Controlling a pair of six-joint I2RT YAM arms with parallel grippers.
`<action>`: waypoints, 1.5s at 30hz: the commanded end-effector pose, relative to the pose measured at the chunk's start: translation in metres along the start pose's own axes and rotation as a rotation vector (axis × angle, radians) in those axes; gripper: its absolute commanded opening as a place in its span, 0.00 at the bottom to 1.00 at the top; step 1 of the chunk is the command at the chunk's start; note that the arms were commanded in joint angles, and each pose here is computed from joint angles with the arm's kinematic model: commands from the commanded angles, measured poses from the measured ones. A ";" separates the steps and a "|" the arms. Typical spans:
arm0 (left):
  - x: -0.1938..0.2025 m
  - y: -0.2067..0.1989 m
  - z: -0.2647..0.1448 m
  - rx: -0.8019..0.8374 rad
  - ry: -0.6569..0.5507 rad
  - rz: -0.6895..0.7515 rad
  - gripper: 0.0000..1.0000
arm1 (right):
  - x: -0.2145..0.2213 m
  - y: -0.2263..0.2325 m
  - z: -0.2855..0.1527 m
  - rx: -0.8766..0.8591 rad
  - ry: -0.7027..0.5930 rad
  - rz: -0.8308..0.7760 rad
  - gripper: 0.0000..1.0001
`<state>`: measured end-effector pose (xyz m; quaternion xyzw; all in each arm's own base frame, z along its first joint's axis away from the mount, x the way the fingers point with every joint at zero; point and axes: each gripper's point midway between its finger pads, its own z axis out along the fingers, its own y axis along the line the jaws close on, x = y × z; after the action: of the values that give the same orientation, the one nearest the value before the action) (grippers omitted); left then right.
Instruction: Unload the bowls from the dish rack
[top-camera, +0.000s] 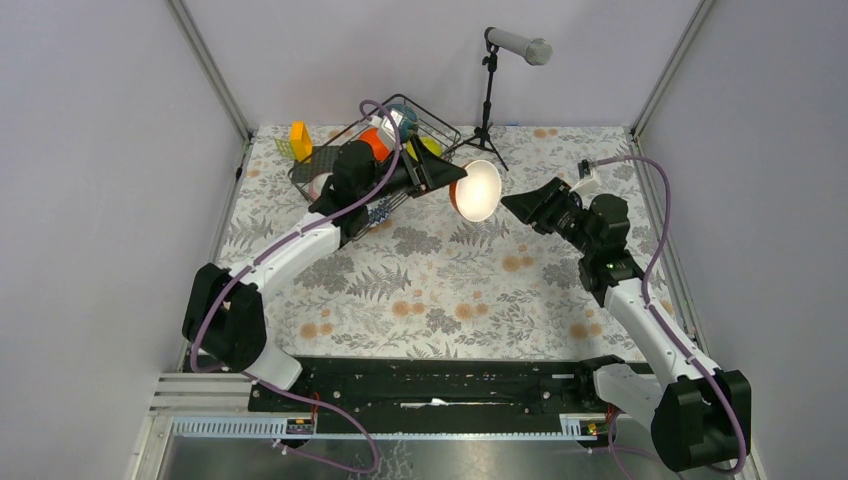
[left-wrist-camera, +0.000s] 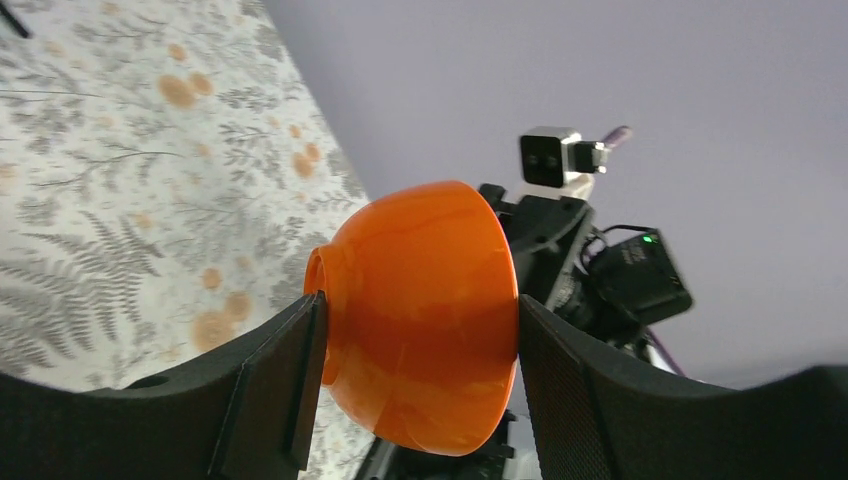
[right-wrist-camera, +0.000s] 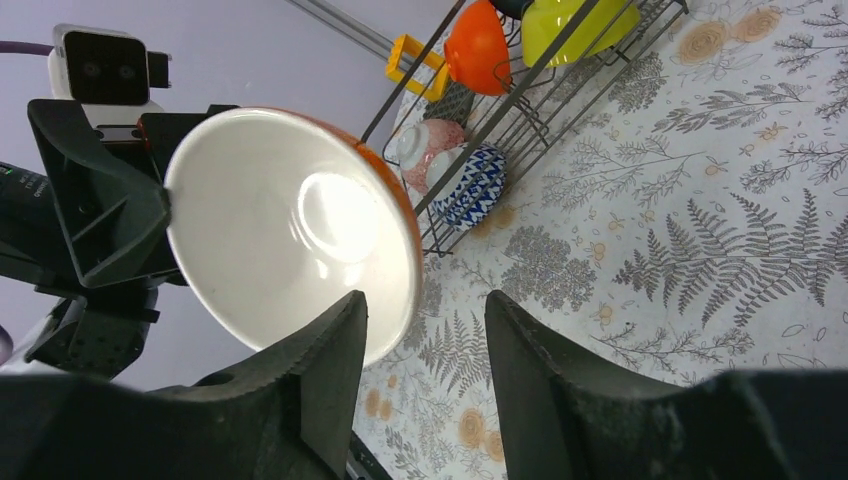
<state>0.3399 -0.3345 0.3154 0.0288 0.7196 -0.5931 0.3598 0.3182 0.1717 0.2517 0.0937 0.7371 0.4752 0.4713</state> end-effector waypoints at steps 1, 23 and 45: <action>-0.012 -0.055 -0.007 0.238 -0.016 -0.002 0.67 | -0.010 0.024 -0.001 -0.052 0.002 0.015 0.53; 0.003 -0.039 0.006 0.166 0.024 0.043 0.80 | -0.012 0.016 0.009 0.019 0.043 0.098 0.05; -0.041 0.104 -0.092 -0.792 -0.243 0.325 0.99 | -0.042 -0.167 -0.050 1.114 -0.092 -0.029 0.00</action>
<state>0.3680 -0.2447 0.2525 -0.0443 0.8305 -0.2904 0.4733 0.3482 0.0623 0.1433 0.3158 0.8682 0.0962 0.3705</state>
